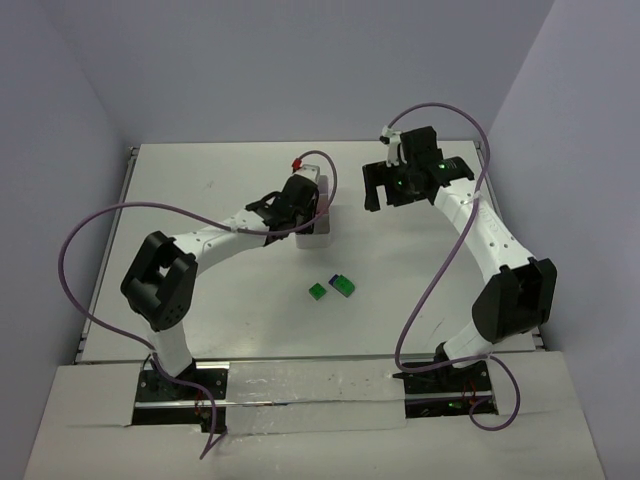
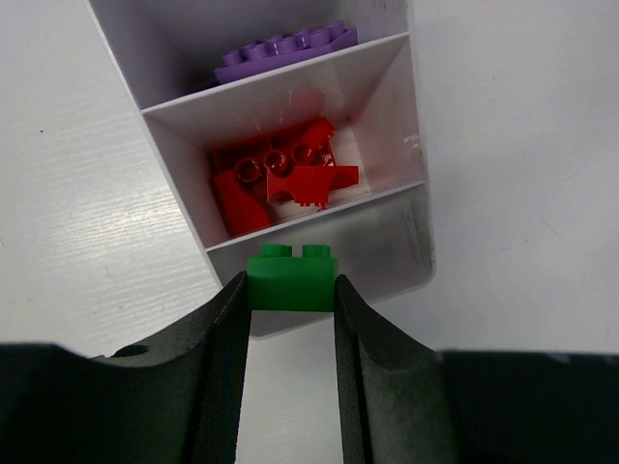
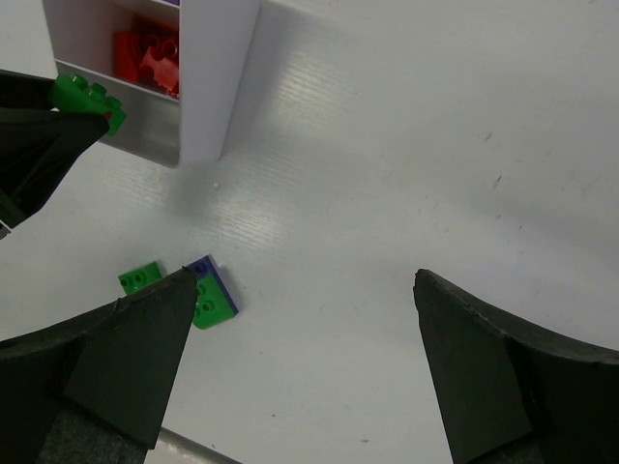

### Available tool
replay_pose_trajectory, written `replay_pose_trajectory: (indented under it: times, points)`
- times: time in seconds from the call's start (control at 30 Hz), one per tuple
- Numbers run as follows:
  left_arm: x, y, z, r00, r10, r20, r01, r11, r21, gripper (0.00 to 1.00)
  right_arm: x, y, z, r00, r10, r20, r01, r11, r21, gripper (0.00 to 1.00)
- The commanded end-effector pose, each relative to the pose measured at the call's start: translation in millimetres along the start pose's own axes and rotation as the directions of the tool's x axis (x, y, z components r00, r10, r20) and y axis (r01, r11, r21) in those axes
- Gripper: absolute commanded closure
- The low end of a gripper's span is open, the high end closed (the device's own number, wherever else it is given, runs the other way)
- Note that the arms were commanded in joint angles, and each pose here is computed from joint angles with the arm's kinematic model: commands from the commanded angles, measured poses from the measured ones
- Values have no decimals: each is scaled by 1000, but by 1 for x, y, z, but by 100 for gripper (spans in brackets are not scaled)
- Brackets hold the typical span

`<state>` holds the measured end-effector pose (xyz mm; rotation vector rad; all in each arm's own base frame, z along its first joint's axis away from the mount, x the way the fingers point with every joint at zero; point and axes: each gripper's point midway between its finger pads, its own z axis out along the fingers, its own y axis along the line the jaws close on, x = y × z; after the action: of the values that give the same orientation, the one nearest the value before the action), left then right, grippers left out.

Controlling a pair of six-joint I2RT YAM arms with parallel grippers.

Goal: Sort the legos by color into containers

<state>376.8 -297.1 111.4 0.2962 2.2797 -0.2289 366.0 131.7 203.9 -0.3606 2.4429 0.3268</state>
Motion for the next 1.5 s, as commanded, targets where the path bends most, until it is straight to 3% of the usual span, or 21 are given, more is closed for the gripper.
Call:
replay_pose_trajectory:
  times: [0.0,0.17,0.37,0.47,0.57,0.73,0.87,1.1,1.47]
  points:
    - [-19,-11,-6,999,-8,41,8,1000,4,67,-11,-1,-13,997,-29,68,29,1000,3,0]
    - [-22,-17,-9,999,3,44,-4,1000,20,46,-3,-1,-16,997,-53,64,53,999,-1,0]
    - [-36,-19,-21,998,7,69,-10,999,37,36,18,-1,-14,998,-64,29,64,998,-16,1]
    - [-46,-21,-31,997,6,81,-10,999,50,35,33,6,-11,997,-74,7,74,996,-59,5]
    - [-68,-20,-56,991,-28,130,15,995,101,35,56,19,-5,995,-96,-38,91,989,-120,10]
    - [-93,13,-112,973,-112,201,78,982,171,18,93,49,9,968,-221,-118,199,964,-177,19]
    - [-87,56,-128,968,-180,175,146,970,192,17,119,86,22,912,-364,-189,320,920,-226,22]
    - [-73,99,-139,967,-196,160,171,973,157,17,145,111,47,820,-464,-335,389,881,-268,26]
    - [-68,108,-140,961,-228,160,202,966,163,17,155,123,69,748,-521,-411,435,853,-290,27]
